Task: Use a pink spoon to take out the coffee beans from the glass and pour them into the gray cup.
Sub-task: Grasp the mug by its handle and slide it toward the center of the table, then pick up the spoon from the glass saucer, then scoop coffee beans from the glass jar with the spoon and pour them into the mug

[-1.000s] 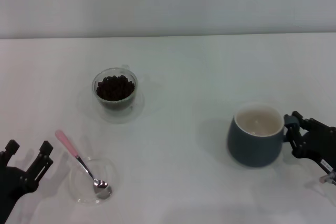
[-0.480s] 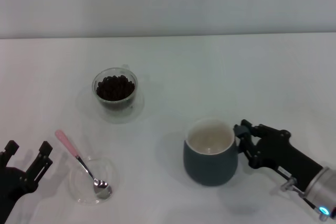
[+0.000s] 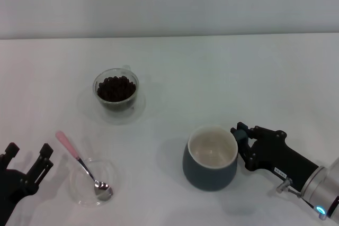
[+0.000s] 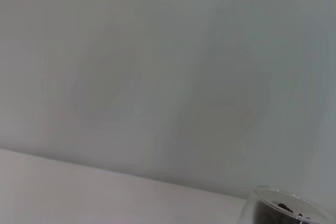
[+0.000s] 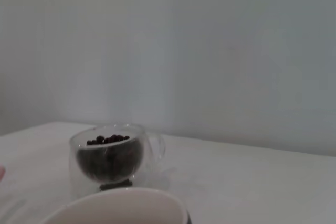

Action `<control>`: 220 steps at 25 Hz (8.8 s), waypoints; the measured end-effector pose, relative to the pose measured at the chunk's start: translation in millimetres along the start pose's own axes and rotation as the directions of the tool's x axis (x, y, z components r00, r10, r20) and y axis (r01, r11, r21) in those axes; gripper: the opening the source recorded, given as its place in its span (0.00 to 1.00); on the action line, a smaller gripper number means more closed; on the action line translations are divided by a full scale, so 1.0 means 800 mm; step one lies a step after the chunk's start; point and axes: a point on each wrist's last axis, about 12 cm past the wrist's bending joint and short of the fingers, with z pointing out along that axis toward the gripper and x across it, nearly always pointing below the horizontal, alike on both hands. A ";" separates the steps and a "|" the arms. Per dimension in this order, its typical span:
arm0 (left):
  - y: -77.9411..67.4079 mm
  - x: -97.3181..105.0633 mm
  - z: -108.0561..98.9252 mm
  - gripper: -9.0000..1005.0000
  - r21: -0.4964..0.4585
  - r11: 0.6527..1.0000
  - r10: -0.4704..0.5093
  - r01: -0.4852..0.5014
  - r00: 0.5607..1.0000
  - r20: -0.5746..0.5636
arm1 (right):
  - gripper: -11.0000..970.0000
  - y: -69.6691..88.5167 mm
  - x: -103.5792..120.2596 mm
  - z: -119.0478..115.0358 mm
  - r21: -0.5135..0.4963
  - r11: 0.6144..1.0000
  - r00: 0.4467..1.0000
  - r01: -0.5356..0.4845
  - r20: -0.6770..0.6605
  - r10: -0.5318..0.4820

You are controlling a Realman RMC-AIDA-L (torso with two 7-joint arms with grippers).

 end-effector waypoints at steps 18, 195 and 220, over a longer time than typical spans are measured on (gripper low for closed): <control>0.000 0.000 0.000 0.86 -0.001 1.000 0.000 0.000 1.000 -0.001 | 0.56 -0.006 0.009 -0.025 -0.020 0.997 0.997 -0.072 -0.025 0.072; -0.024 -0.134 0.245 0.14 0.310 0.950 -0.036 0.048 0.998 -0.047 | 0.88 -0.047 -0.028 -0.037 0.213 0.971 0.965 -0.112 0.256 0.055; -0.030 -0.096 0.230 0.14 0.218 0.972 -0.066 0.086 0.993 -0.097 | 0.88 -0.037 -0.024 -0.040 0.200 0.969 0.960 -0.143 0.265 0.087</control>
